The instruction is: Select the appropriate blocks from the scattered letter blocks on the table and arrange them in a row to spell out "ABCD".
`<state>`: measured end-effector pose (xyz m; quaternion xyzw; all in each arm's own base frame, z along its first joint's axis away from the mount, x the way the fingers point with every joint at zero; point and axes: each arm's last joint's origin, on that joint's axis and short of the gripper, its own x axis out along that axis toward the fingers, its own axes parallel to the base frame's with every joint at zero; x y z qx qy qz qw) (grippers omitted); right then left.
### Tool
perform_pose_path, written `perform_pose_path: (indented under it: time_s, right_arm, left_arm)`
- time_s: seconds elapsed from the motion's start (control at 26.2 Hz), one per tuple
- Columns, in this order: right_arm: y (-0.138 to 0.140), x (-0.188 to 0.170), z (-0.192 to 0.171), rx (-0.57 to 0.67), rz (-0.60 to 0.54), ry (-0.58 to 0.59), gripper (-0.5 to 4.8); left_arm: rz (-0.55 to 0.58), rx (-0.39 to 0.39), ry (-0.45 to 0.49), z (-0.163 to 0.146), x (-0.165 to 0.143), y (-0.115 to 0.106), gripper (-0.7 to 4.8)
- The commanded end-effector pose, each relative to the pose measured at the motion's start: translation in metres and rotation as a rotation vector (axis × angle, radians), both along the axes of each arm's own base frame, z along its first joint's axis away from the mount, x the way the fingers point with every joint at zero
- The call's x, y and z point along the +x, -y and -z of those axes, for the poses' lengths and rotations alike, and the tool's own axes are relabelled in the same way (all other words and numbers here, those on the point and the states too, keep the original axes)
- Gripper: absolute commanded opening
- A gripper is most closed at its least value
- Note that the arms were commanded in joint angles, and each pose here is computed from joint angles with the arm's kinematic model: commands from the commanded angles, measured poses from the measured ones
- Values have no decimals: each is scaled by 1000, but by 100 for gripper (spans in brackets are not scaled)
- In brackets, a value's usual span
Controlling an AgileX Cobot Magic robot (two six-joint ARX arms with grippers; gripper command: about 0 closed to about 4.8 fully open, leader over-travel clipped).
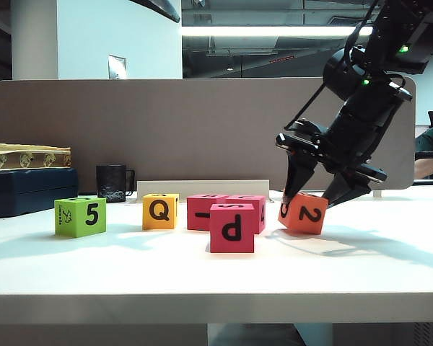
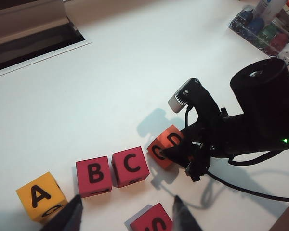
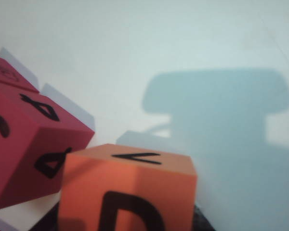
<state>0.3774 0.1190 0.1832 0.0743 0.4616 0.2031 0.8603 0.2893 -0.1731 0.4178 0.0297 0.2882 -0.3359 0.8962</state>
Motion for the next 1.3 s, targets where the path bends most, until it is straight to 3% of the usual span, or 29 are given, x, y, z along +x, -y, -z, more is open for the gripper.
perform_pose_path:
  time_s: [0.04, 0.15, 0.23, 0.46, 0.61, 0.99, 1.22, 1.3]
  right_arm:
    - [-2, 2, -3, 14, -6, 25, 265]
    - [-2, 2, -4, 16, -6, 31, 268]
    - [-2, 2, -4, 17, -7, 30, 340]
    - [-2, 2, -4, 33, -20, 28, 351]
    - [-4, 3, -6, 60, -38, 43, 393]
    - [-7, 16, -41, 61, -33, 83, 391]
    - [-5, 17, -47, -2, 0, 80, 382]
    - [-4, 16, -46, -35, -15, 79, 288]
  left_arm:
    - [1, 5, 30, -5, -2, -1, 233]
    - [6, 12, 36, -5, -2, -1, 233]
    - [7, 12, 35, -5, -2, -1, 233]
    - [6, 12, 35, -5, -2, -1, 233]
    - [6, 12, 36, -5, -2, -1, 233]
    - [6, 12, 35, -5, -2, -1, 233]
    - [-32, 39, 49, -4, -1, -2, 232]
    - [-43, 66, 63, -4, -1, -3, 232]
